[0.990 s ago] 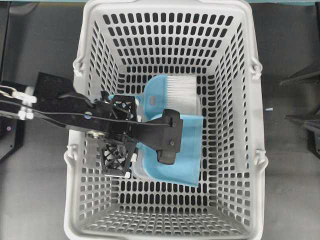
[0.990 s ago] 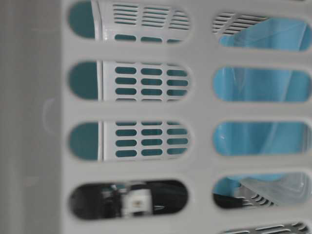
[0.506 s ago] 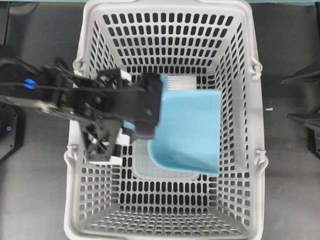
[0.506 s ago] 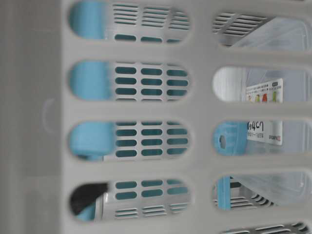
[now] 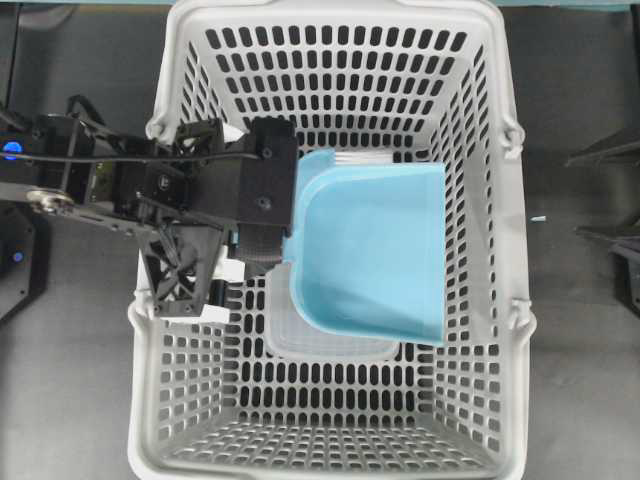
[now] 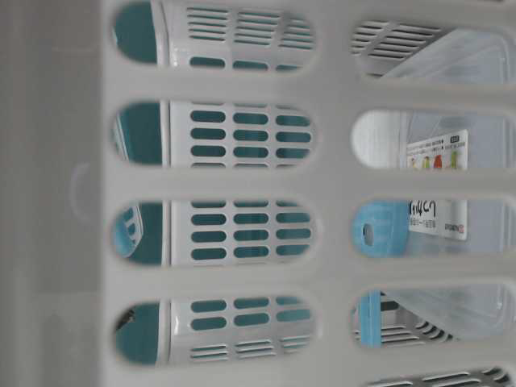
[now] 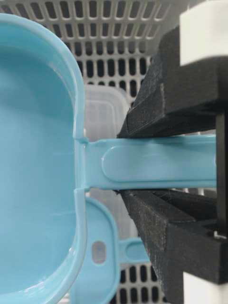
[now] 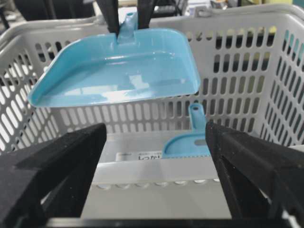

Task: Pick up the dustpan from the shopping basket with the left arm.
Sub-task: 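Lift the dustpan upward with the left gripper, tilting it up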

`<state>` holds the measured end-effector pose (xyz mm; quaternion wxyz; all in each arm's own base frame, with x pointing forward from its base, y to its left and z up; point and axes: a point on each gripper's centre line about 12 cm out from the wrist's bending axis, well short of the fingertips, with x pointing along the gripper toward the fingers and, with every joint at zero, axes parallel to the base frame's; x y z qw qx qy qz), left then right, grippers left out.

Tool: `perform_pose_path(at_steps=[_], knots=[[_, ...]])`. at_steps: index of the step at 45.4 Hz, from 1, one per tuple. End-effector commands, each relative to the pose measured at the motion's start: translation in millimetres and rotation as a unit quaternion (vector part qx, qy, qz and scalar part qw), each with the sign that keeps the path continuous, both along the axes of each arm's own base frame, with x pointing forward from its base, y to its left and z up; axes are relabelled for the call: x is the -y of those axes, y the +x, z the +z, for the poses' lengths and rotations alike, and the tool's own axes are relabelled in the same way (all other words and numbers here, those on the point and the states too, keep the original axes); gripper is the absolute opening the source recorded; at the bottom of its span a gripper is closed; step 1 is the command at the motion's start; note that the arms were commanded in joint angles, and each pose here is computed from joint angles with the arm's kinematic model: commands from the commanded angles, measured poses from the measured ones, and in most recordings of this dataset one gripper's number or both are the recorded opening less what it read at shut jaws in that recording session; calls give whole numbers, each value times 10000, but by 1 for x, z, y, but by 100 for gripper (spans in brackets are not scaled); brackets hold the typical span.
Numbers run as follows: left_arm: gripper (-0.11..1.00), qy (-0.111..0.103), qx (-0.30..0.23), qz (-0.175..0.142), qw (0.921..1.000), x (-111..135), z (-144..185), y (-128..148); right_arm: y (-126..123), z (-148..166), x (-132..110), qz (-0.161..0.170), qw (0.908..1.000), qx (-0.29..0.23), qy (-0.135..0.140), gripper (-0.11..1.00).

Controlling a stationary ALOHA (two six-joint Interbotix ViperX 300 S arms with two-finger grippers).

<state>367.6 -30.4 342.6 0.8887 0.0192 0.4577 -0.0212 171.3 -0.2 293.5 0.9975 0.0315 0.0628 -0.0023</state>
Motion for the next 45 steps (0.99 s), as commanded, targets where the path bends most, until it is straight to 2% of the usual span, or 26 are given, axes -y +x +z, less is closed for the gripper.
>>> perform_pose_path(at_steps=[1, 45], knots=[[30, -14, 230, -17, 9997, 1, 14, -4, 1, 4, 0, -9, 10000, 61, 23, 80], [30, -24, 391, -59, 9992, 3, 30, -8, 1, 0, 0, -10, 10000, 23, 38, 80]])
